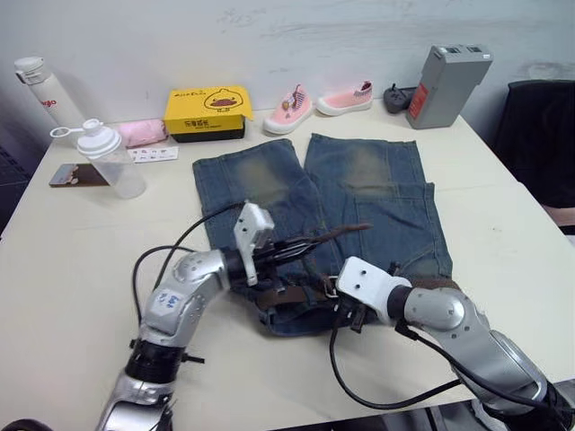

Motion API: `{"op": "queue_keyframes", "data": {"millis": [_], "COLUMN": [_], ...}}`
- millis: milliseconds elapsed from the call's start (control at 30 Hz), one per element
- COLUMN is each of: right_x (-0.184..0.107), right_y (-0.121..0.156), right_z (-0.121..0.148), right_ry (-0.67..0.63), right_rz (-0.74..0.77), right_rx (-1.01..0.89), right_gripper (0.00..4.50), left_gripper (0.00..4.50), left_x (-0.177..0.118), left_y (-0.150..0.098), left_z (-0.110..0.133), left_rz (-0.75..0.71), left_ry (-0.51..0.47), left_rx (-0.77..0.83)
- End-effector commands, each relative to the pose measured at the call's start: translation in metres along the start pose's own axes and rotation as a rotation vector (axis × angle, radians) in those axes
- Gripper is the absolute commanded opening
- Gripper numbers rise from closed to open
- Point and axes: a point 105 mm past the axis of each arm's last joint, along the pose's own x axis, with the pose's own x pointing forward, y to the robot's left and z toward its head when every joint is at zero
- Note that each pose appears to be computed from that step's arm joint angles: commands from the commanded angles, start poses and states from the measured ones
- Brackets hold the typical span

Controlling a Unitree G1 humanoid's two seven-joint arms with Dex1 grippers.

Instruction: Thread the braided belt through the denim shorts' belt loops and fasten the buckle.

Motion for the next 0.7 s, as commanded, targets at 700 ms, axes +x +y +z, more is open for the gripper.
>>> {"op": "queue_keyframes", "data": {"millis": [700], "right_x": [-0.023], "right_y": [-0.013], "right_z": [0.004], "right_ry": [-0.104], "right_rz": [-0.069], "right_rx": [0.216], "right_gripper": [0.05], "left_gripper": [0.07], "left_x": [-0.01], "left_y": [-0.015], "left_z": [0.006], "left_rz": [0.015], "left_ry": [-0.05], "left_rx": [0.026]}}
